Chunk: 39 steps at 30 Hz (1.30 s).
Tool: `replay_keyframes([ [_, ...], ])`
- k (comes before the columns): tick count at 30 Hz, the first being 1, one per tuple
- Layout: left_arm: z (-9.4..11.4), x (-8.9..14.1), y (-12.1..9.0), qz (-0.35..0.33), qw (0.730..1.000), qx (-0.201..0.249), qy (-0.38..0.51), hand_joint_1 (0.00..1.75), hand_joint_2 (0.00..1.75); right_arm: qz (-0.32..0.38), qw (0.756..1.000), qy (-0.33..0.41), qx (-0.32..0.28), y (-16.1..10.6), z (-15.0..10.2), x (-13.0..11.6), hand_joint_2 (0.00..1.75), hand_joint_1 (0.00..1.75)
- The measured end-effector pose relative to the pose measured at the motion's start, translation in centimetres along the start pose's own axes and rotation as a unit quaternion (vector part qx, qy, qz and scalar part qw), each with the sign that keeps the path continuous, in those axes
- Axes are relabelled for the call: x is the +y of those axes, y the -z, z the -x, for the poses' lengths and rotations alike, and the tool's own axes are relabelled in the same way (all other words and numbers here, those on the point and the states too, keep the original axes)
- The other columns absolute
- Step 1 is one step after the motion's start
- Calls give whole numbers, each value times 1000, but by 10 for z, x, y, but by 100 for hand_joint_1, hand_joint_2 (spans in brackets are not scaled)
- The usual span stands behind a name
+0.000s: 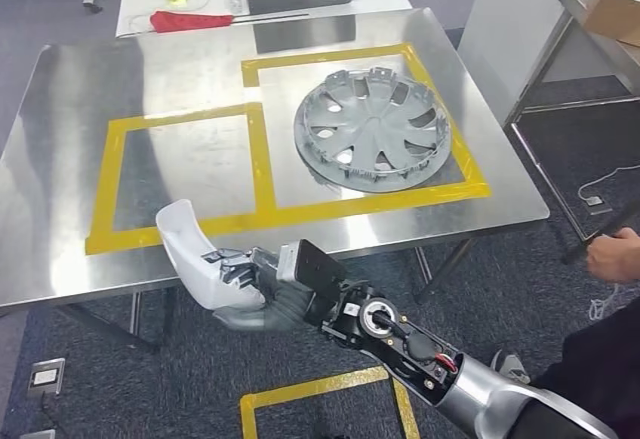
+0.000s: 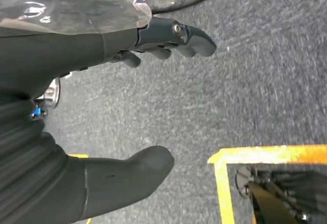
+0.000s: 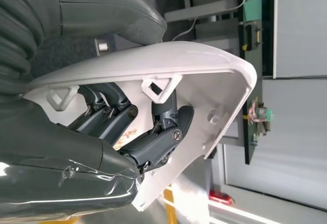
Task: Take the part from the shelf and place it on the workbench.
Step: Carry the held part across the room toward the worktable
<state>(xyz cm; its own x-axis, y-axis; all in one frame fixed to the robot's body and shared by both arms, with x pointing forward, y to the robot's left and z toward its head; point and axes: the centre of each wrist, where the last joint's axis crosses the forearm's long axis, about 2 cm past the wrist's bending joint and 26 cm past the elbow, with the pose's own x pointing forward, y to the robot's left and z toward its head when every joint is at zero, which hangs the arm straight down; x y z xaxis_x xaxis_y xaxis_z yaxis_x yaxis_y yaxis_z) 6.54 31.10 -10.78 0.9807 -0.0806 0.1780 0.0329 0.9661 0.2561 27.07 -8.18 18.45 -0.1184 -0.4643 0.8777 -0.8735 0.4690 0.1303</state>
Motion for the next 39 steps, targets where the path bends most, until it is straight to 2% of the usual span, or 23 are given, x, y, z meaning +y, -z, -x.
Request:
replay_keyframes([
  [21,-1,0,0,-2,1000,-5,-1,0,175,-9,1000,12,-19,0,1,-3,175,175],
  [39,-1,-2,0,2,1000,-3,-6,0,175,-20,1000,-18,-11,5,-3,-3,175,175],
])
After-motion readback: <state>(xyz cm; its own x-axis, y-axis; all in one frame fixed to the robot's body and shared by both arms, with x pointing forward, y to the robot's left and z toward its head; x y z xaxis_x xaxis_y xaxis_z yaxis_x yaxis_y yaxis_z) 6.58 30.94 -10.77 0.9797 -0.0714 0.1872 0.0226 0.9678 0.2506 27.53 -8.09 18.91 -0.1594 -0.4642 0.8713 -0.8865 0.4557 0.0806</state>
